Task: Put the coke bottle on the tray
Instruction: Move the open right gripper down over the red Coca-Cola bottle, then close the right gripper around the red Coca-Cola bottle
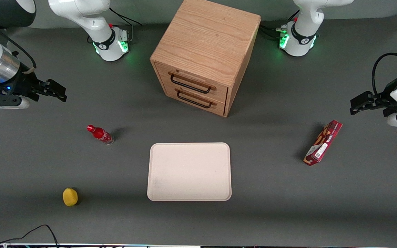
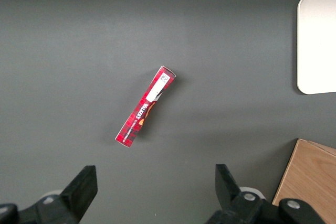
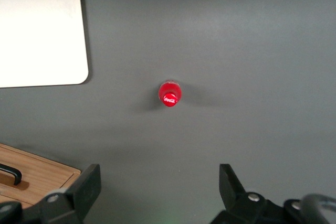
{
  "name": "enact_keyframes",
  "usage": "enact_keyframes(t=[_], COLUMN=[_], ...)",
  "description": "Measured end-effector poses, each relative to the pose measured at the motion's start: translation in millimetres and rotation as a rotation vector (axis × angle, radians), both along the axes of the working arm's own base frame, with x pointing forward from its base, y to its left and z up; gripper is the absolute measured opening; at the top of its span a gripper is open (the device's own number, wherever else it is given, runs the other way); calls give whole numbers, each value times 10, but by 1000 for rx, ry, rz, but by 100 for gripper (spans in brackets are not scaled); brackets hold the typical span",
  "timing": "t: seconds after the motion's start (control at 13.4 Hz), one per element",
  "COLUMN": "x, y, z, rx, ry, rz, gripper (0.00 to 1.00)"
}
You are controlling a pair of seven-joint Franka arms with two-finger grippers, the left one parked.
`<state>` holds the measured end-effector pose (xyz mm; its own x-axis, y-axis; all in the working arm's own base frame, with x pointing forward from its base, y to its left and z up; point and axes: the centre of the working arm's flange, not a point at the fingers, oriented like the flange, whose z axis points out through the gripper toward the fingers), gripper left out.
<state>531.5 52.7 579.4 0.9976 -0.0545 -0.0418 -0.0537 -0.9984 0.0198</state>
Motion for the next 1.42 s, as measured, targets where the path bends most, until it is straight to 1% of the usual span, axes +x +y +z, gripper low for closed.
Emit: enact_keyframes(t=[0.07, 0.22, 0.3, 0.45, 0.52, 0.6, 0.75, 0.9, 1.04, 1.19, 1.27, 1.42], x=[27, 70, 75, 26, -25, -61, -38, -6, 0, -12, -11, -16], y=[-9, -68, -108, -158, -169, -180, -193, -195, -197, -200, -201, -203], z=[-132, -530, -792, -1428, -1702, -1910, -2134, -2269, -2336, -2373, -2386, -2425], rx=[4, 38, 46, 48, 48, 47, 46, 46, 45, 45, 45, 45], ry=[16, 17, 10, -24, -30, -26, -39, -41, -38, -47, -51, -55], rz=[16, 28, 34, 44, 56, 68, 76, 80, 82, 87, 88, 88], gripper=[100, 100, 100, 100, 100, 100, 100, 100, 99, 97, 90, 65])
